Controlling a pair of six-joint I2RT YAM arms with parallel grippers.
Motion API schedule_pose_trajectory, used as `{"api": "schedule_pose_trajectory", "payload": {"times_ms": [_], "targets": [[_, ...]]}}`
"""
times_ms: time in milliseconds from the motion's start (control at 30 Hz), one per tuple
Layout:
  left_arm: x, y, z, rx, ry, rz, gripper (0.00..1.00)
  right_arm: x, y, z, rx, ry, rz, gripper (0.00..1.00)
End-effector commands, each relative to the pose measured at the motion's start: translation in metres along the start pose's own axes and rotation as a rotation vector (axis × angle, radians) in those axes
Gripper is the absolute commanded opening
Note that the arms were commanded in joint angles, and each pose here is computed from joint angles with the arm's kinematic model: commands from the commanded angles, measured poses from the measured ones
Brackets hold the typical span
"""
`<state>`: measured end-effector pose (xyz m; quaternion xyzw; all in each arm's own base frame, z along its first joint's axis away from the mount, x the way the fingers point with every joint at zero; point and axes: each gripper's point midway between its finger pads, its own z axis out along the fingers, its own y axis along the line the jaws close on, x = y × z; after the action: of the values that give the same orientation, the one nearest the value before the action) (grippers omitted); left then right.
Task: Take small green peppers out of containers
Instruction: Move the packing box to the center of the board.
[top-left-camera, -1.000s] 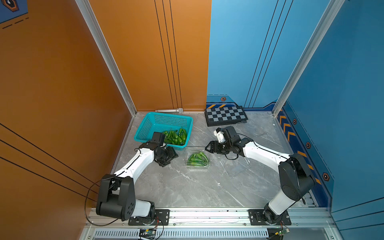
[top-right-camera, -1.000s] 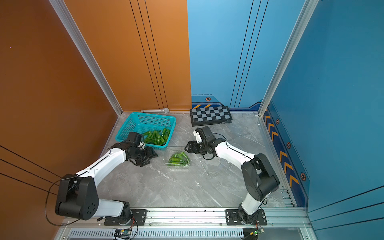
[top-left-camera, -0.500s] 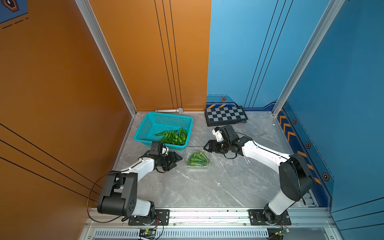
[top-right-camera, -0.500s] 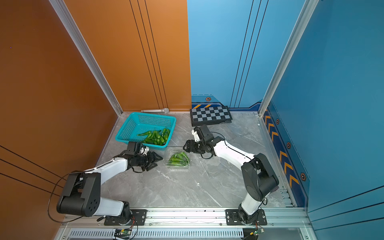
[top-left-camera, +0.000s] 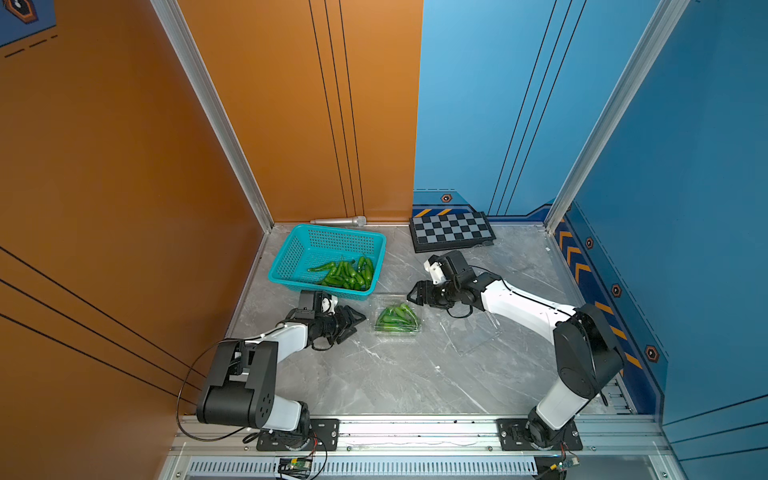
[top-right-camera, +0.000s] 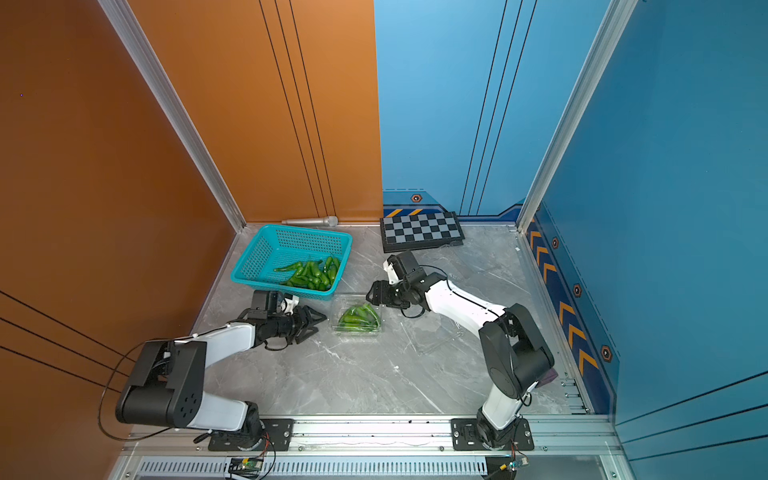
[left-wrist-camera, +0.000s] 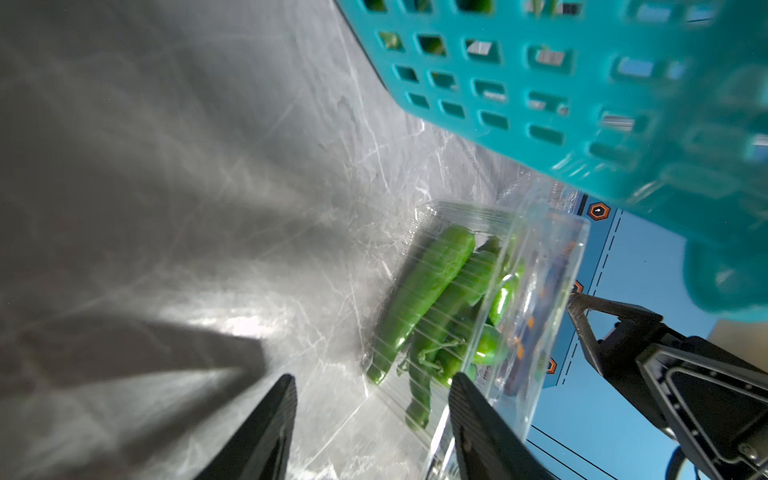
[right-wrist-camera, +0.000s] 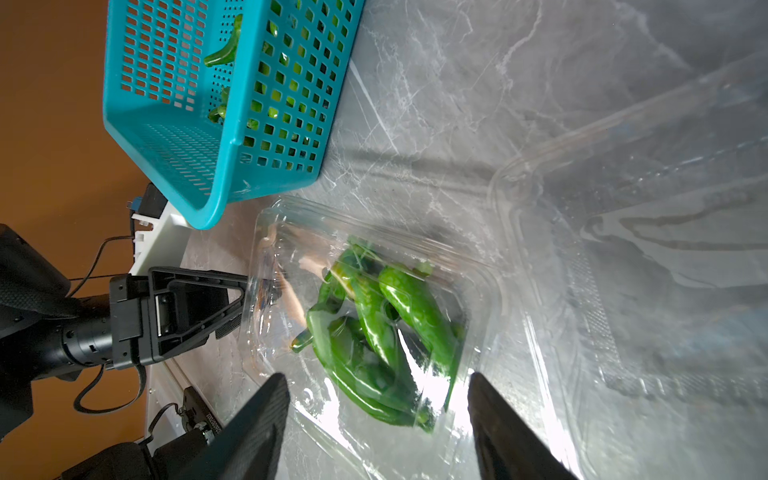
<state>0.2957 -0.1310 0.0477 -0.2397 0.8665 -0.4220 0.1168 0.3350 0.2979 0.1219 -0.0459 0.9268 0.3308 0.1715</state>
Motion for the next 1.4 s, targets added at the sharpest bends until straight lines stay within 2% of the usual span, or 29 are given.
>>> {"api": "schedule_pose_trajectory", "payload": {"times_ms": [0,733,1367], "targets": [[0.002,0.001,0.003,0.054,0.01,-0.017,0.58,0.001,0.0,0.004,0.022,0.012,0.019,0.7],[0.002,-0.02,-0.002,0.171,-0.002,0.034,0.56,0.009,-0.002,0.013,0.033,0.039,0.047,0.7],[0.007,-0.028,0.017,0.204,0.049,0.047,0.56,0.011,0.004,0.023,0.011,0.061,0.042,0.69]]}}
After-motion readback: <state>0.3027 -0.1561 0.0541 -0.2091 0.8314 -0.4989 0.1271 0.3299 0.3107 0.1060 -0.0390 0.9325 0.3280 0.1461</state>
